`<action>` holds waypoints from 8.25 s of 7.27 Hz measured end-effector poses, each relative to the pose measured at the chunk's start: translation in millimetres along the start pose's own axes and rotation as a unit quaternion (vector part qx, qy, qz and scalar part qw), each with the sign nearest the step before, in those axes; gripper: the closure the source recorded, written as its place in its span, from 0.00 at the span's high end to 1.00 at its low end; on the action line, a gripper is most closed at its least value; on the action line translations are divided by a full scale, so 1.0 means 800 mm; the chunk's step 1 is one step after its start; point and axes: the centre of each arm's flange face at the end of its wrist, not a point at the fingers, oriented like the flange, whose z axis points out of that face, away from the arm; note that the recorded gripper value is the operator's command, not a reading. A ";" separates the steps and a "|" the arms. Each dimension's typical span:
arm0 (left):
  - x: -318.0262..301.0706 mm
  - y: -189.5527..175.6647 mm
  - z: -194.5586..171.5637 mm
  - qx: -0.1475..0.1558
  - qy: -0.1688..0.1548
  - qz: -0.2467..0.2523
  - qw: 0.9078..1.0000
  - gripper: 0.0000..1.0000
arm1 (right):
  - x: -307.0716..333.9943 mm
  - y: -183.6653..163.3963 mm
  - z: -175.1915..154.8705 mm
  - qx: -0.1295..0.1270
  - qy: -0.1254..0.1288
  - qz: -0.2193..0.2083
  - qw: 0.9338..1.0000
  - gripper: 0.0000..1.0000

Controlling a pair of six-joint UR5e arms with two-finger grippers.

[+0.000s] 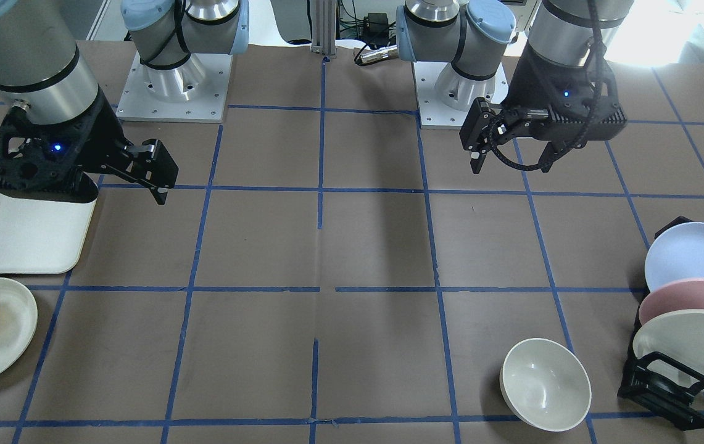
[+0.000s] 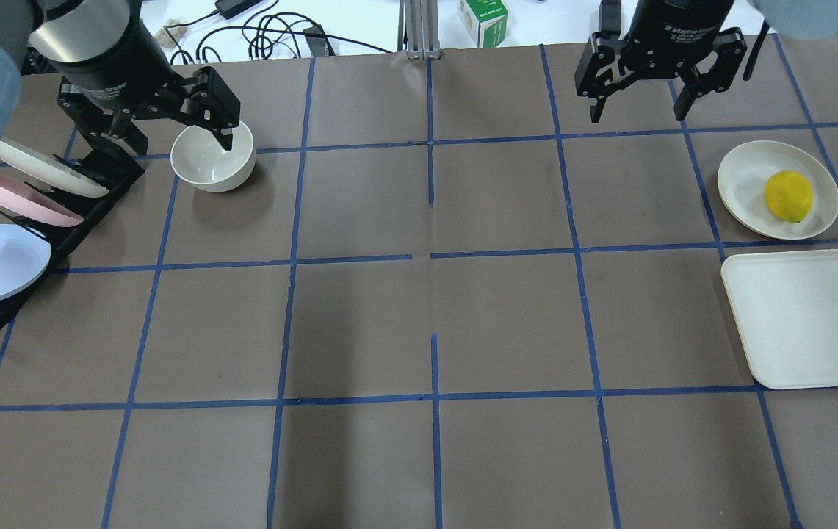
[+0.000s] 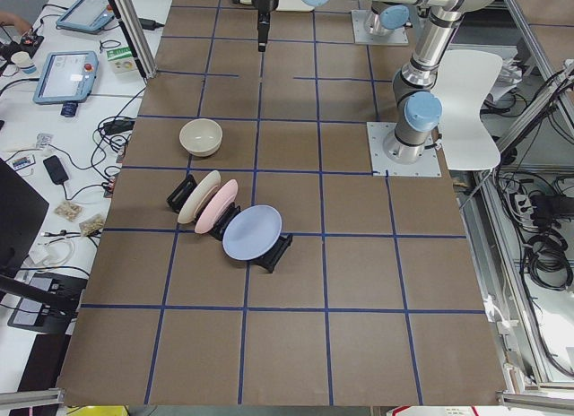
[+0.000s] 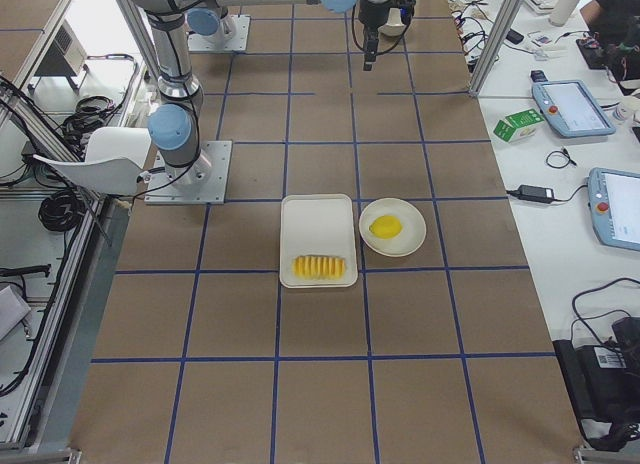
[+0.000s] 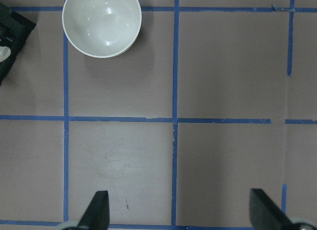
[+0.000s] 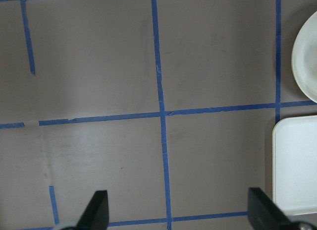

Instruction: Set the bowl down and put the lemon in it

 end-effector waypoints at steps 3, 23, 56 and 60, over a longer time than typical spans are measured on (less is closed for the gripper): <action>0.000 0.000 0.000 0.000 0.000 0.000 1.000 1.00 | -0.001 -0.001 0.001 0.000 0.003 -0.004 1.000 1.00; -0.252 -0.249 0.420 -0.049 0.032 0.040 0.997 0.07 | 0.445 -0.125 0.391 -0.023 -0.008 -0.121 0.992 0.32; -0.001 -0.030 0.105 -0.055 -0.009 0.019 0.998 1.00 | -0.322 -0.015 0.323 0.035 -0.044 0.029 0.998 0.85; 0.007 -0.006 0.072 -0.055 -0.011 0.009 0.998 1.00 | -0.322 -0.007 0.303 0.040 -0.042 0.025 0.998 1.00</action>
